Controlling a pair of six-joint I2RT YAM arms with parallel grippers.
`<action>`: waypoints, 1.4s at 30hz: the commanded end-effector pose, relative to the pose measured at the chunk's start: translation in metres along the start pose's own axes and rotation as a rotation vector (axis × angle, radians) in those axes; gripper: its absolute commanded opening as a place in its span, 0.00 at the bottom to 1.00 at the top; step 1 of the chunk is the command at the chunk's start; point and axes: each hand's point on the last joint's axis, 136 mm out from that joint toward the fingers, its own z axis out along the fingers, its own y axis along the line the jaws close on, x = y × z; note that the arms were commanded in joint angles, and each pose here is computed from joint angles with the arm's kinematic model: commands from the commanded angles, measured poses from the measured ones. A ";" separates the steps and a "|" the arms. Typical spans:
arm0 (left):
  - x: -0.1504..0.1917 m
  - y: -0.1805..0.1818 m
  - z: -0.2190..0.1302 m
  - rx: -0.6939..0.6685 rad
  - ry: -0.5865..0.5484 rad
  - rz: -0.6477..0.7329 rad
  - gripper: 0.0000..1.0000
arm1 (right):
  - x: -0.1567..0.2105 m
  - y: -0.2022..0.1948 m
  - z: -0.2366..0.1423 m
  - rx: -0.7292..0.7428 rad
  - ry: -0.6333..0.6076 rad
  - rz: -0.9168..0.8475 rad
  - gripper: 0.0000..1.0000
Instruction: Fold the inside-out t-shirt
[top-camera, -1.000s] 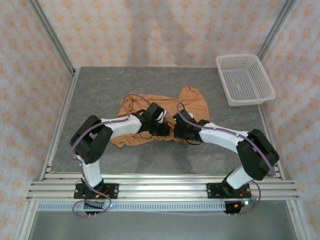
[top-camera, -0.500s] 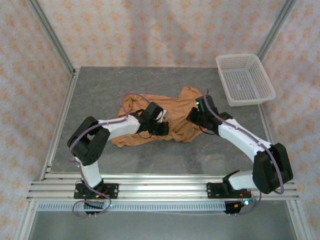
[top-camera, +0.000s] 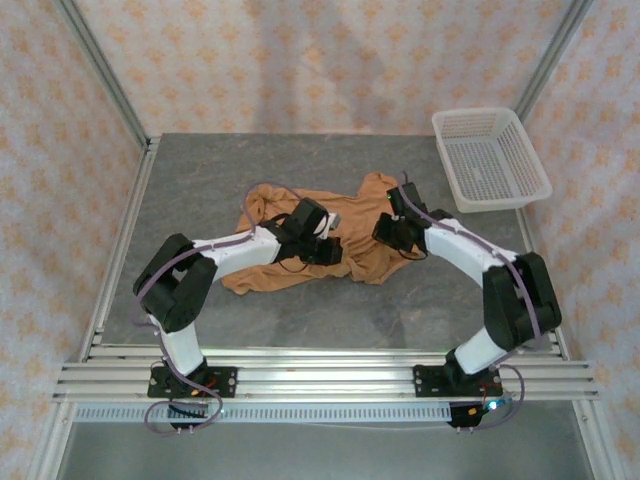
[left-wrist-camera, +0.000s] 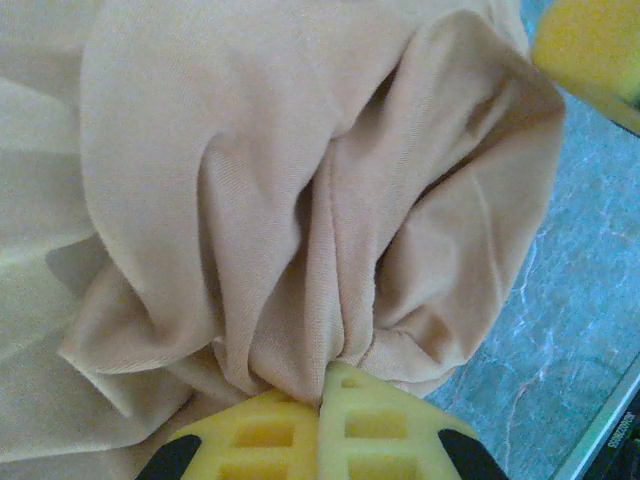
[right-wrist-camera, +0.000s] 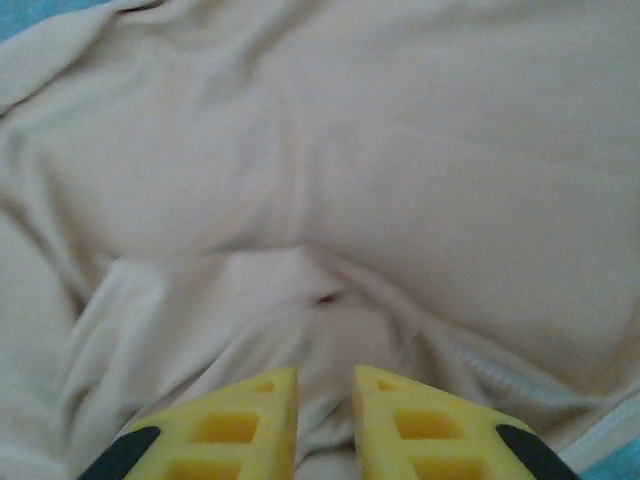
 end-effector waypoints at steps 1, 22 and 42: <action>-0.012 -0.015 -0.015 0.010 -0.040 0.021 0.00 | 0.010 0.015 -0.027 0.012 -0.041 -0.081 0.15; -0.006 -0.011 -0.022 -0.006 -0.035 0.029 0.00 | 0.069 0.018 0.053 0.097 0.094 -0.040 0.40; -0.017 0.050 -0.003 -0.110 -0.003 -0.036 0.00 | 0.012 0.087 -0.145 -0.308 -0.236 -0.214 0.00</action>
